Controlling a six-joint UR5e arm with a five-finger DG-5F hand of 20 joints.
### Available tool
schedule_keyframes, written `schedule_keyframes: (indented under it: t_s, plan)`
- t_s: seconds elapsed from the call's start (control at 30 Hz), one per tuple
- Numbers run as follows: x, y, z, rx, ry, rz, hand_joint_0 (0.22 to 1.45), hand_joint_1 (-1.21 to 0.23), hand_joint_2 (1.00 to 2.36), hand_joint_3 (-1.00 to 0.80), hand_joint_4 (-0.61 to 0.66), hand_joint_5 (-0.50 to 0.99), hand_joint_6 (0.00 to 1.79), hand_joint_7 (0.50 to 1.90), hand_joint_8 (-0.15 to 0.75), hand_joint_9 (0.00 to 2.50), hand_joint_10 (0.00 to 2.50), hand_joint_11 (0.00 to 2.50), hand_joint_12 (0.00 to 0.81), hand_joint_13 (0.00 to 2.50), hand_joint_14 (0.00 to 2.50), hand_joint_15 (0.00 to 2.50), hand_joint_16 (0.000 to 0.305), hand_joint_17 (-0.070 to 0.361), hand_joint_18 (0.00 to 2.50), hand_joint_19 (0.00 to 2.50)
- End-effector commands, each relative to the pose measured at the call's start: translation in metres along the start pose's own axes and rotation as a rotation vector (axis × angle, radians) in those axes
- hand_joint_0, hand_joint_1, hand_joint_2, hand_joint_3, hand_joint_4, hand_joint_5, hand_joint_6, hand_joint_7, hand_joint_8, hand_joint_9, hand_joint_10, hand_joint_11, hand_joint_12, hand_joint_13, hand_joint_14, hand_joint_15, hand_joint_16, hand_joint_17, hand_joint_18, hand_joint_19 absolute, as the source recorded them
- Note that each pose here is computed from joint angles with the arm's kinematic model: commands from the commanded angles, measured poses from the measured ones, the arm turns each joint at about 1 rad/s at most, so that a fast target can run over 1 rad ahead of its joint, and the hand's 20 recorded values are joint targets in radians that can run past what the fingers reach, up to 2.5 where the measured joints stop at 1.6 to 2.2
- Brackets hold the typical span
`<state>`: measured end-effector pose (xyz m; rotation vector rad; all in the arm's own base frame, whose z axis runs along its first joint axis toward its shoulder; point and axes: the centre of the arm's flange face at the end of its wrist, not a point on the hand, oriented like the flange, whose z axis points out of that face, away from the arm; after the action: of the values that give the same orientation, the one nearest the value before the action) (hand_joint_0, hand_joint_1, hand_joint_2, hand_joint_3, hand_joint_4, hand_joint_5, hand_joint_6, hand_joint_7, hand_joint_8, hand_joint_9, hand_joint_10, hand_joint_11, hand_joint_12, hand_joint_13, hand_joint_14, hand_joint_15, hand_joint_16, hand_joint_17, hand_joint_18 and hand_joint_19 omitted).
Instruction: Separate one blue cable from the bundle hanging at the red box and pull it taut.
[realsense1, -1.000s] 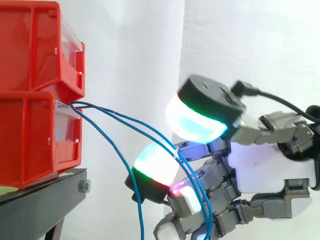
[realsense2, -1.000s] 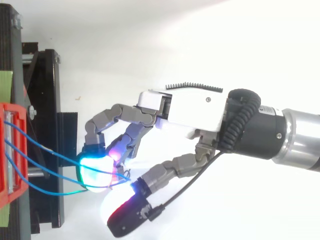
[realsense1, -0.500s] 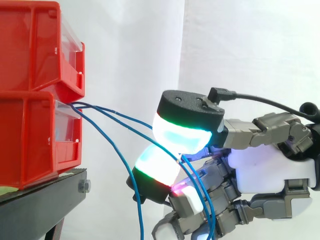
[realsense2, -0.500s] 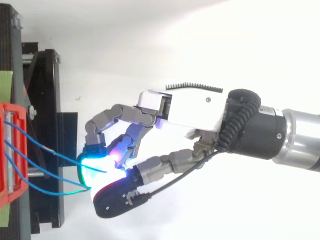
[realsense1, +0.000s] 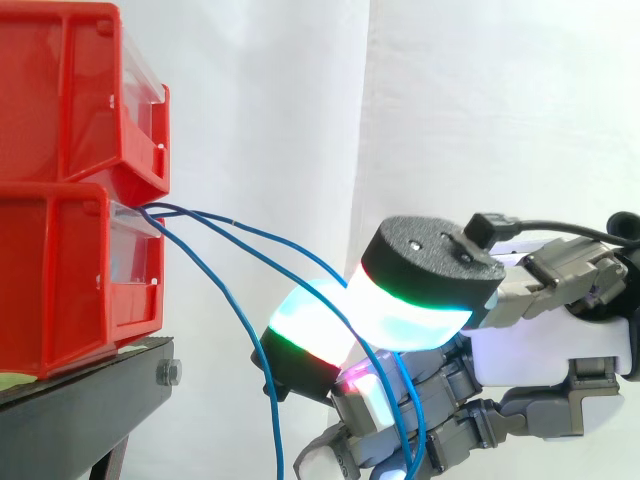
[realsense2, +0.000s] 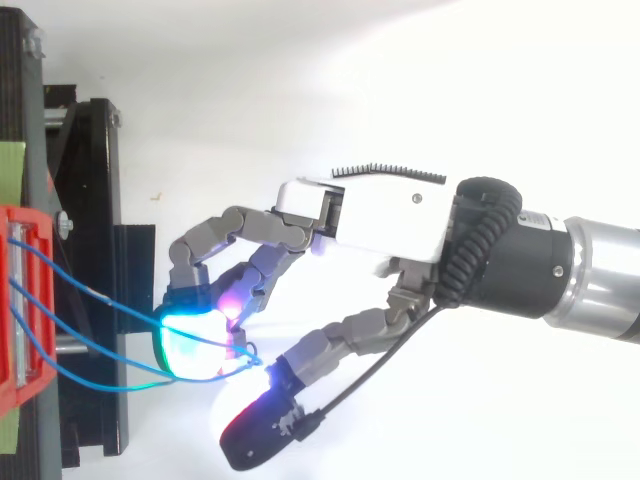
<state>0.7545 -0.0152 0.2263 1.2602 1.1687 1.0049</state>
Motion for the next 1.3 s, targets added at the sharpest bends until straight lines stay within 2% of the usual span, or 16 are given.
schedule_keyframes:
  t_s: [0.0,0.07,0.17,0.23,0.33,0.5,0.77,1.0,1.17,1.27]
  plan:
    - [0.0009,-0.0004,-0.0004,0.001,0.002,0.0,0.47,-1.03,1.0,-0.5,0.11,-0.16,0.84,1.14,0.328,1.02,0.02,0.88,0.403,0.8,0.02,0.54,0.051,0.115,0.84,0.59]
    - [-0.0001,-0.0002,0.0001,-0.002,0.0,0.001,0.43,-0.97,1.0,-0.5,0.13,-0.16,0.82,1.13,0.352,1.07,0.02,0.86,0.426,0.83,0.02,0.55,0.054,0.123,0.87,0.6]
    - [-0.0002,-0.0005,-0.0002,0.001,0.0,0.0,0.42,-0.76,1.0,-0.5,0.16,-0.14,0.79,1.12,0.369,1.11,0.02,0.84,0.442,0.87,0.02,0.55,0.058,0.129,0.91,0.61]
    - [-0.0001,0.0003,0.0001,-0.001,0.0,0.0,0.47,-0.6,1.0,-0.5,0.15,-0.14,0.77,1.13,0.351,1.1,0.02,0.84,0.421,0.86,0.02,0.55,0.054,0.121,0.88,0.64]
    - [-0.0001,0.0003,0.0001,-0.001,0.0,0.0,0.57,-0.47,1.0,-0.5,0.12,-0.13,0.74,1.2,0.328,1.1,0.02,0.85,0.39,0.84,0.02,0.56,0.047,0.106,0.83,0.7]
    - [-0.0002,-0.0005,-0.0002,0.001,0.0,0.0,0.63,-0.56,1.0,-0.47,0.11,-0.13,0.74,1.23,0.327,1.11,0.02,0.86,0.39,0.84,0.02,0.56,0.047,0.105,0.83,0.7]
    - [0.0009,-0.0004,-0.0004,0.001,0.002,-0.002,0.61,-0.64,1.02,-0.28,0.1,-0.14,0.77,1.27,0.337,1.07,0.02,0.85,0.394,0.81,0.02,0.56,0.048,0.107,0.82,0.69]
    - [0.001,0.0003,0.0,-0.001,0.002,-0.001,0.6,-0.69,1.02,-0.15,0.08,-0.16,0.81,1.24,0.337,1.06,0.02,0.87,0.397,0.81,0.02,0.56,0.048,0.108,0.81,0.68]
    - [-0.0002,-0.0003,0.0,-0.001,0.0,-0.001,0.61,-0.72,1.02,-0.18,0.11,-0.17,0.83,1.21,0.332,1.04,0.02,0.87,0.399,0.79,0.02,0.56,0.048,0.108,0.8,0.68]
    - [0.001,-0.0002,-0.0002,-0.001,0.002,-0.001,0.59,-0.69,1.01,-0.39,0.13,-0.17,0.83,1.19,0.329,1.03,0.02,0.86,0.398,0.8,0.02,0.56,0.048,0.109,0.79,0.68]
